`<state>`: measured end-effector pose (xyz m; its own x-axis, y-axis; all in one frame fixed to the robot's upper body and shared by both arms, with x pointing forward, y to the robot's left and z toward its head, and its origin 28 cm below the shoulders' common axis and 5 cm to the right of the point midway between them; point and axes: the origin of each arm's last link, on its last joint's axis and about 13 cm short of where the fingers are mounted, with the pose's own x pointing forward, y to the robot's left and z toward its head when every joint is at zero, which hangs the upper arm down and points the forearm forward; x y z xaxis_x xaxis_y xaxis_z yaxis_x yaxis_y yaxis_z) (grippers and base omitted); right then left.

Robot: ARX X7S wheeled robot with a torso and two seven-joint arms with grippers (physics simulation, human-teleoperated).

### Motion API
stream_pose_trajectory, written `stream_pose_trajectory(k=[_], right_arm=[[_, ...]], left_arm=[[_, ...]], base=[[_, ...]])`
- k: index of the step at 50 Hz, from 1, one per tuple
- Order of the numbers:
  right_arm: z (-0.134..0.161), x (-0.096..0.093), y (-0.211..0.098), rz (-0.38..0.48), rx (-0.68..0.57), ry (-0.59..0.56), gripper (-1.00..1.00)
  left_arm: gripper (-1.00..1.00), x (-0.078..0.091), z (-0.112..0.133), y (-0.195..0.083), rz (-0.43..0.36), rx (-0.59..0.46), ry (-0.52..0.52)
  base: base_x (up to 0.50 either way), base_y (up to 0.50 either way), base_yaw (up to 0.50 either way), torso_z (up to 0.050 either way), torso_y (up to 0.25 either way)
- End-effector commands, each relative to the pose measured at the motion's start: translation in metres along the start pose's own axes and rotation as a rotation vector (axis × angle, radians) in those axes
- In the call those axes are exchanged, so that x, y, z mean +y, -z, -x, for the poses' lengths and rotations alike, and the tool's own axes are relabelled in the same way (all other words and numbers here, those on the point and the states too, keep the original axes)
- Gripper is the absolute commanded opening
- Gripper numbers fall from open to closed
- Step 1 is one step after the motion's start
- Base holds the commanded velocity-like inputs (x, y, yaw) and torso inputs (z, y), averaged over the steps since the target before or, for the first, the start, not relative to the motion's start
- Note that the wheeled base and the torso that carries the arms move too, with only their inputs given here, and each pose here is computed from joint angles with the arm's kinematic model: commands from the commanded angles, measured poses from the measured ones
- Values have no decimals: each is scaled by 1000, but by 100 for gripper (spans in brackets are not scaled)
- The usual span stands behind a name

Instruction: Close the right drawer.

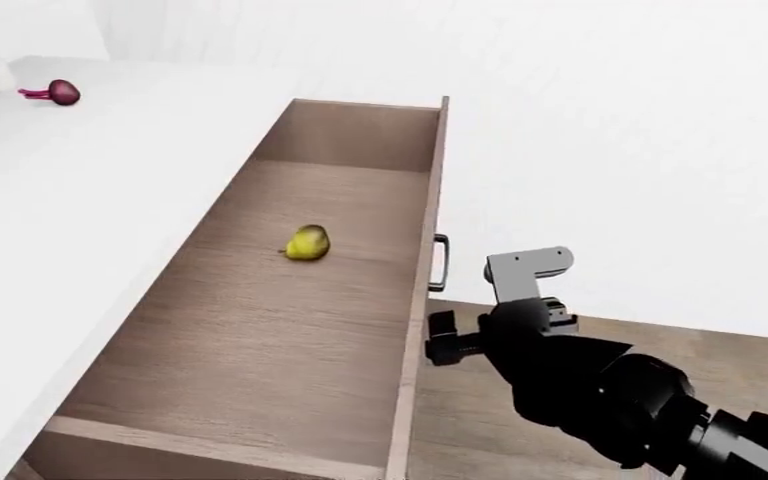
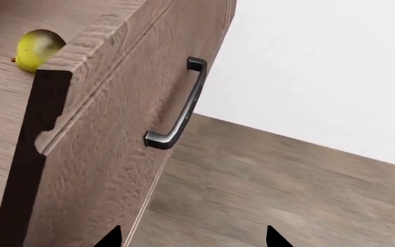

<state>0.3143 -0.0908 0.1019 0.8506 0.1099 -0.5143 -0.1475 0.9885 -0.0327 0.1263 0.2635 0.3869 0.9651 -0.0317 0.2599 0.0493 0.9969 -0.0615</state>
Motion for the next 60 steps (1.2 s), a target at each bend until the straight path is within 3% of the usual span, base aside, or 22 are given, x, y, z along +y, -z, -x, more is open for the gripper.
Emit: stream_pose_trajectory(k=[1, 42, 60], right_arm=[[-1, 29, -6, -21, -3, -102, 100], [-4, 69, -9, -9, -15, -228, 100], [-1, 81, -4, 17, -33, -336, 100]], left_arm=[[100, 0, 1, -2, 6, -3, 3], [100, 1, 2, -4, 16, -7, 6], [100, 2, 3, -7, 24, -13, 7]], base=[[0, 0, 0, 0, 0], [0, 0, 0, 0, 0], [0, 0, 0, 0, 1]])
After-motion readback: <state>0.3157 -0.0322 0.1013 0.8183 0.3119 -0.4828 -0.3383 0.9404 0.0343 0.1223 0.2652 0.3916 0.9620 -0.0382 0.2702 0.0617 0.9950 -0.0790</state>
